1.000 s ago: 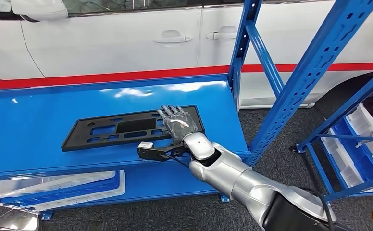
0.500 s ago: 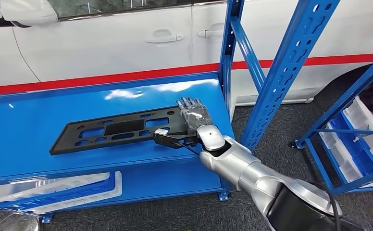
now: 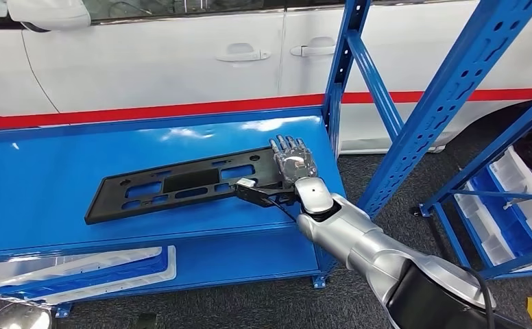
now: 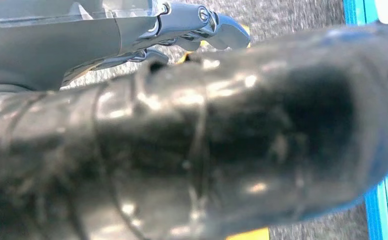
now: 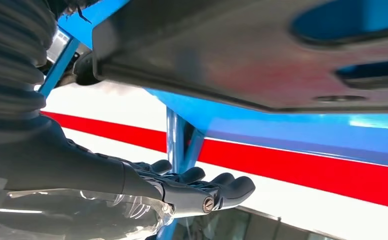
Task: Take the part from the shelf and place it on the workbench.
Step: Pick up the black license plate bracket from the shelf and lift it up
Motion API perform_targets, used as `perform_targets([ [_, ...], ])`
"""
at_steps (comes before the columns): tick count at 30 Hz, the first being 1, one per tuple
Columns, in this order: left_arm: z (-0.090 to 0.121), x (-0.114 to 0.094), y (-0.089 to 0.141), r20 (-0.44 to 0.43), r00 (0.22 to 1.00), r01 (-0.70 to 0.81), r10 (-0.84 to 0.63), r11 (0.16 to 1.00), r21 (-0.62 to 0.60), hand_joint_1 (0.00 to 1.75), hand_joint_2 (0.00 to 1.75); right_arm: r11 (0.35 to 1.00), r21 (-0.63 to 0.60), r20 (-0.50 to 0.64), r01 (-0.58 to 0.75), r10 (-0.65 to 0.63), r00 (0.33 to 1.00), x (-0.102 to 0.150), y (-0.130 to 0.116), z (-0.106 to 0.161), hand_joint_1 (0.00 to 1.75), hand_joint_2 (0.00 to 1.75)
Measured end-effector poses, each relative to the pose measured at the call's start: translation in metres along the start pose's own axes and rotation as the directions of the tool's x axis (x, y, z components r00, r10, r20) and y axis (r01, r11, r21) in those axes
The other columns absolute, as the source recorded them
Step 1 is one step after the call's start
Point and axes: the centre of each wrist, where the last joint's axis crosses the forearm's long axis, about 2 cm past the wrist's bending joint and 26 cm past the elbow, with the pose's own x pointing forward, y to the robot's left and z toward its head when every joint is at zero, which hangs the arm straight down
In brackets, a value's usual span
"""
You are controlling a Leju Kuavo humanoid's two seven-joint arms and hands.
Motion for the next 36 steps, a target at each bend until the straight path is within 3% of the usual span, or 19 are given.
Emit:
perform_targets([
  [36,0.002,0.002,-0.006,0.043,0.999,0.024,-0.022,0.998,-0.055,0.0,0.0,0.999,-0.041,0.194,0.029,-0.021,0.981,0.037,0.001,0.012,0.0,1.75],
])
